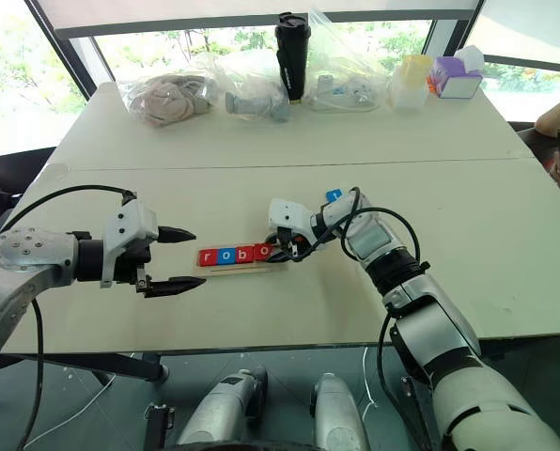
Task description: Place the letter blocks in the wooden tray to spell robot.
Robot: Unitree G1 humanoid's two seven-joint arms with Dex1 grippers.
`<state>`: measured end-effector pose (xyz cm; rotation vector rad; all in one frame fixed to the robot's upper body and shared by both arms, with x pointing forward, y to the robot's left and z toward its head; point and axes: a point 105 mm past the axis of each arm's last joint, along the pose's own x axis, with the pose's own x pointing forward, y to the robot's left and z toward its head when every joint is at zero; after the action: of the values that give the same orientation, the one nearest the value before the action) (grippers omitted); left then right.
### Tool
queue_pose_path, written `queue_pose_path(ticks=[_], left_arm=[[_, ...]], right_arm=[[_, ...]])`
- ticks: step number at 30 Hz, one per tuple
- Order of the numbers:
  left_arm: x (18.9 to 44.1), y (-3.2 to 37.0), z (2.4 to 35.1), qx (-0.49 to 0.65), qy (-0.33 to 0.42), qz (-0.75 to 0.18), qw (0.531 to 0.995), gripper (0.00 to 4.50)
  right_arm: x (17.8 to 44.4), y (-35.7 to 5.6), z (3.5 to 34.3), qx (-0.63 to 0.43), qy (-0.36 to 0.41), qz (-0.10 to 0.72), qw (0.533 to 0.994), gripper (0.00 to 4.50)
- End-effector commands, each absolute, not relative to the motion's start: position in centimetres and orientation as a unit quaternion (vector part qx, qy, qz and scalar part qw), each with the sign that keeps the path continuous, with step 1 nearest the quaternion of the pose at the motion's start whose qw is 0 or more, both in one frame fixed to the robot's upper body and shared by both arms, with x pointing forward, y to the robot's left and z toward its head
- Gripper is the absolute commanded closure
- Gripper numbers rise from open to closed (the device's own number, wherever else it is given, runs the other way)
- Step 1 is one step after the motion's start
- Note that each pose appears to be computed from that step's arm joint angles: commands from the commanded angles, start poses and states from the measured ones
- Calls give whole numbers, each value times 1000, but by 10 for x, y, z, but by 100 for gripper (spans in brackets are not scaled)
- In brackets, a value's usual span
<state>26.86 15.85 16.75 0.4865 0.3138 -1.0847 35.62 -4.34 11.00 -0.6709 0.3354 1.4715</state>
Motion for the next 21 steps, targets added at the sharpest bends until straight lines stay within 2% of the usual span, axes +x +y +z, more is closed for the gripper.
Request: queue_pose_path(ticks=[1,4,6,11,15,21], left_arm=[[268,155,175,238,129,-509,817,0],[268,155,175,238,129,-507,818,0],[268,155,175,238,128,-507,819,0],[269,155,176,238,127,-507,819,0],[269,155,176,238,127,-506,819,0],[269,155,178,236,122,-505,821,0]], right_arm=[[358,-36,126,-304,122,659,677,336],[357,-36,124,-304,123,660,676,336],[357,-35,124,-302,123,659,677,233],[359,-33,126,-302,115,655,683,9],[365,-30,146,-282,83,642,708,9],[387,-41,192,-223,14,568,792,9]])
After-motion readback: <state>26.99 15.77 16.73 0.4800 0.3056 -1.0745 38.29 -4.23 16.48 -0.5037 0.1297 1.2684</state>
